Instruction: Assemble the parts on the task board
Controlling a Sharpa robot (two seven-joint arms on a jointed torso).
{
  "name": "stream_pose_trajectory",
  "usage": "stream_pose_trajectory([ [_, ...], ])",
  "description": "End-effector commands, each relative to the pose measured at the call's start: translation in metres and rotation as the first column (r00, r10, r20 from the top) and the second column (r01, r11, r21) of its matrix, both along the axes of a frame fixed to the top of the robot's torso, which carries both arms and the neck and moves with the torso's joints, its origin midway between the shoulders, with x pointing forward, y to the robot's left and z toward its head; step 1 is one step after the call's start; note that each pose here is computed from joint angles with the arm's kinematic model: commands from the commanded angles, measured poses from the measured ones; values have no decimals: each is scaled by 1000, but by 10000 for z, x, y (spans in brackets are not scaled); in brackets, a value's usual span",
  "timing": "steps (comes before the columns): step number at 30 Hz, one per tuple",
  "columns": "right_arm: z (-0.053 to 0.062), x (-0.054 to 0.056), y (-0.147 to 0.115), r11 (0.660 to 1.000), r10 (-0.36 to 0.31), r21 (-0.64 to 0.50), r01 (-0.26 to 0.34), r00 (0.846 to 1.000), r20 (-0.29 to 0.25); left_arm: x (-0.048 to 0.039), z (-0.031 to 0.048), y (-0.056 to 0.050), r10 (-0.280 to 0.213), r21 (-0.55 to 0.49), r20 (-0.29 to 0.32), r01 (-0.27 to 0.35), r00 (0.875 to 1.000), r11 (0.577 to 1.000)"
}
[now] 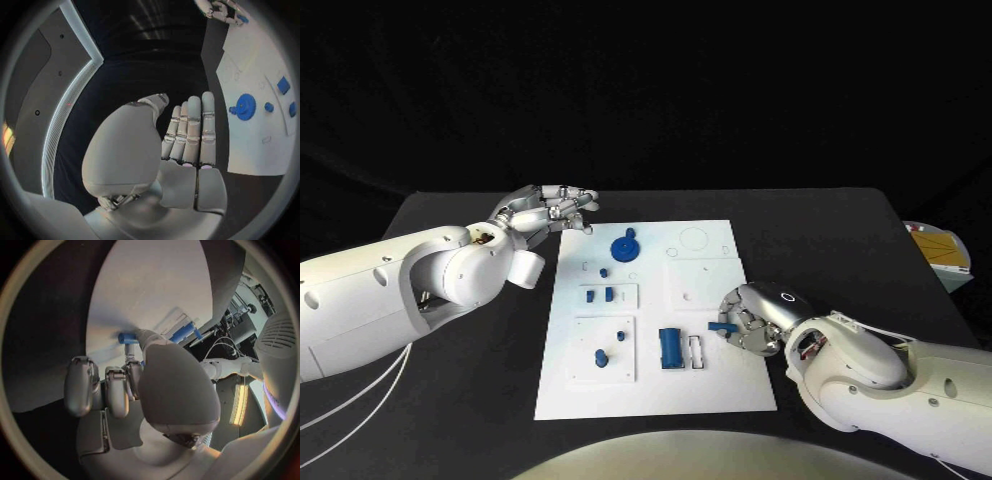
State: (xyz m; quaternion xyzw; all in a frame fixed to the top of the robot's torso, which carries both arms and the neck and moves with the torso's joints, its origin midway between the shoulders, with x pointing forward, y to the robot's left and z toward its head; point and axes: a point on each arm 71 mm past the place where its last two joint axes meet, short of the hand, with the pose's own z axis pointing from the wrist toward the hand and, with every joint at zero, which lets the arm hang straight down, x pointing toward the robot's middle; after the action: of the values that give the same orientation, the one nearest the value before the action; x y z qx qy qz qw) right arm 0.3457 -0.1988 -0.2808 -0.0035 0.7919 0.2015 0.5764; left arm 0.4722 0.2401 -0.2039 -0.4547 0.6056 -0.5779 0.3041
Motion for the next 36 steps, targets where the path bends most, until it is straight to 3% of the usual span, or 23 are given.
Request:
stream_pose_trajectory([
  [1,-66,-59,-24,1000,-5,-26,3,998,-57,-7,12,-27,-19,-8,6,19,1000,1000],
  [20,148,-161,56,982,-49,174,68,993,-106,-8,11,-32,-21,-9,6,21,1000,1000],
  [36,-5,-216,184,977,-35,194,85,968,-249,-11,10,-45,-27,-9,3,27,1000,1000],
])
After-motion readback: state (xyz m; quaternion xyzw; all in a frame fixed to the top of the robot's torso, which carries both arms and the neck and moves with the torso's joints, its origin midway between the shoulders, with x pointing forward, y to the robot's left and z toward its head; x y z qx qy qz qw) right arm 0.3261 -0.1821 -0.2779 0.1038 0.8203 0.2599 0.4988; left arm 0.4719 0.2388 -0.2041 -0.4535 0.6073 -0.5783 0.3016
